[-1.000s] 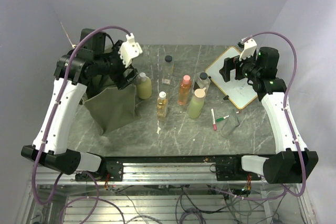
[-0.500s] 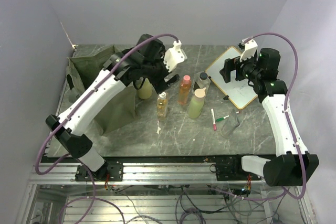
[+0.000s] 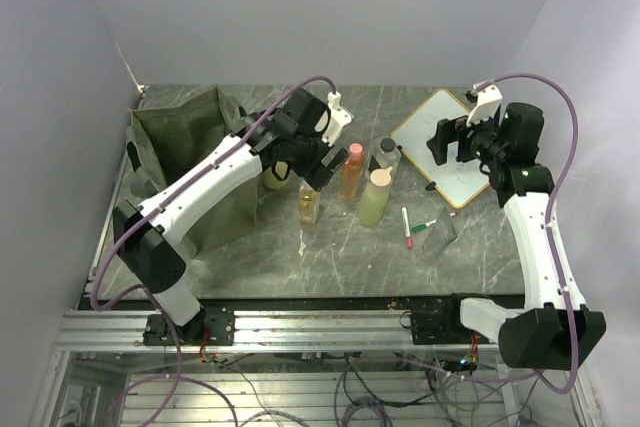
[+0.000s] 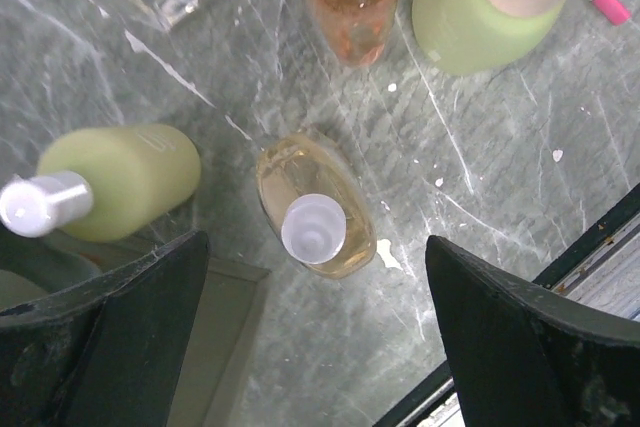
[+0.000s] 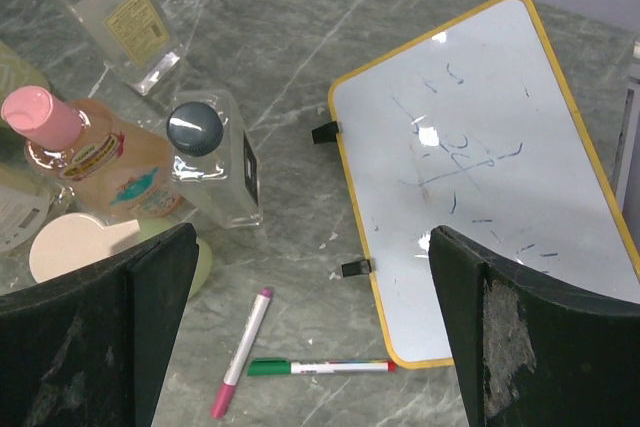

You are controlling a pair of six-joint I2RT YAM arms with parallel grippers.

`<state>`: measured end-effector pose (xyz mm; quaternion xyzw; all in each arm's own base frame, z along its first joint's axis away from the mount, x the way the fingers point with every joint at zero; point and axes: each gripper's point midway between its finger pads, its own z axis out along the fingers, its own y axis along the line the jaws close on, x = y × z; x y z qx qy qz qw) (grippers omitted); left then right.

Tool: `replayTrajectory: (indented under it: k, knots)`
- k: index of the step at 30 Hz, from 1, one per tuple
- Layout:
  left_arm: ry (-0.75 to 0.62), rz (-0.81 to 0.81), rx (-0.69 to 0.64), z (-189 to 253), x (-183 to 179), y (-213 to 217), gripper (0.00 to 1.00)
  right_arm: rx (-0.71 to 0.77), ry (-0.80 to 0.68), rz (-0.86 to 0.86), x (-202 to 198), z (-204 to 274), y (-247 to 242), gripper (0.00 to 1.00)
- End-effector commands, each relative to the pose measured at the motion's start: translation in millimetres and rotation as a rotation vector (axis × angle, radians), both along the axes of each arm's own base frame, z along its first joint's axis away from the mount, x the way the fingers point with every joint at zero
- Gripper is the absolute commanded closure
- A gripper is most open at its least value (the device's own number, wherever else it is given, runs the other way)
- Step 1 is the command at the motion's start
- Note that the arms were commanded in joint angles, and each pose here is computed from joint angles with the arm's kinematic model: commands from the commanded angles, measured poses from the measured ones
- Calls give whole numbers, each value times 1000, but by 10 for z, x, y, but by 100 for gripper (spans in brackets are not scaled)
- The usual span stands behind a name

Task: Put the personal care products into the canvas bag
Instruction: Pick up the care product from the center of the board.

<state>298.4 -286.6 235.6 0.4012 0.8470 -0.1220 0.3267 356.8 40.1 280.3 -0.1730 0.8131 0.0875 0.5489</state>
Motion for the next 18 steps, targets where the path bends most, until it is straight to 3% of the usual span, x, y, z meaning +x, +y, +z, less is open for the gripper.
replayTrajectory:
  k: [1, 18]
  knots:
    - [46, 97, -8, -207, 37, -28, 0, 23, -34, -7, -56, 87, -40, 0]
    - [200, 172, 6, -852, 27, -154, 0, 67, -21, -23, -207, 20, -114, 0]
